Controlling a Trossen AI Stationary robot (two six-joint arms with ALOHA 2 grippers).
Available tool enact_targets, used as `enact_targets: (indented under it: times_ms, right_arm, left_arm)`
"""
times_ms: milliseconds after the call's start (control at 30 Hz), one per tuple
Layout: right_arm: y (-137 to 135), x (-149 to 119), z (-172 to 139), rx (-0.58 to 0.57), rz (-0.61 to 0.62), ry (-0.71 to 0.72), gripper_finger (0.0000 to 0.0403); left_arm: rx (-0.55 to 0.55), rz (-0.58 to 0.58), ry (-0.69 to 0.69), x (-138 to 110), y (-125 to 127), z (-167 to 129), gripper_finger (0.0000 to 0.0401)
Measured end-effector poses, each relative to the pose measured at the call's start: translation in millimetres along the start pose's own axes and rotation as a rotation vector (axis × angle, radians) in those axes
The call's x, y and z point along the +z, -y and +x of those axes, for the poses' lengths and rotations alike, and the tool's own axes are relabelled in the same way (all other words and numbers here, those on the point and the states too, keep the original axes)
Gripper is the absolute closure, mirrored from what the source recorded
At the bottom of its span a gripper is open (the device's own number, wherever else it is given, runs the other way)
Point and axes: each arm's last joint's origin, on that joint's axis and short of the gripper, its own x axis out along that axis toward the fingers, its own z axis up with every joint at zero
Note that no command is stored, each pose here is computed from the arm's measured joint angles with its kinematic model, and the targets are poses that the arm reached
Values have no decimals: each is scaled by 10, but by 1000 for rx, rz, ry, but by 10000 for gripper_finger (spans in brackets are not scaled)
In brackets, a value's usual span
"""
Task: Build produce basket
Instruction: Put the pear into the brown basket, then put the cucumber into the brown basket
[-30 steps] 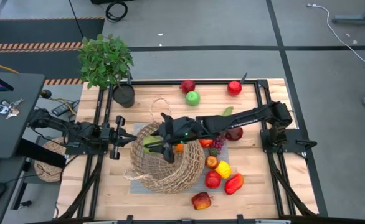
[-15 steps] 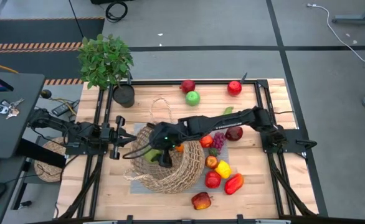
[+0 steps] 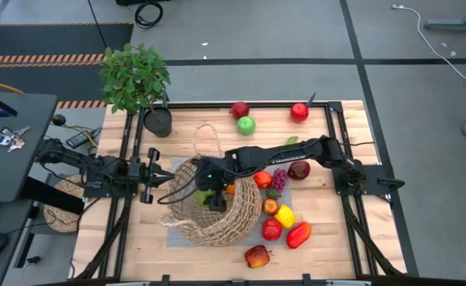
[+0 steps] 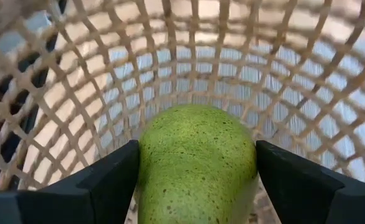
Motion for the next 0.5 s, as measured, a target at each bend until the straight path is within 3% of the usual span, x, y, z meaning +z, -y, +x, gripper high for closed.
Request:
enact_targets:
  times_ms: [167, 400, 500]
  right_arm:
    - [-5, 2, -14, -23, -29, 2, 82]
    - [17, 26, -37, -28, -12, 23, 16]
    - [11, 77, -132, -54, -15, 70, 8]
  left_arm:
    - [0, 0, 1, 1, 0, 0, 371]
    - [0, 0, 1, 1, 0, 0, 370]
    - [0, 0, 1, 1, 0, 0, 366]
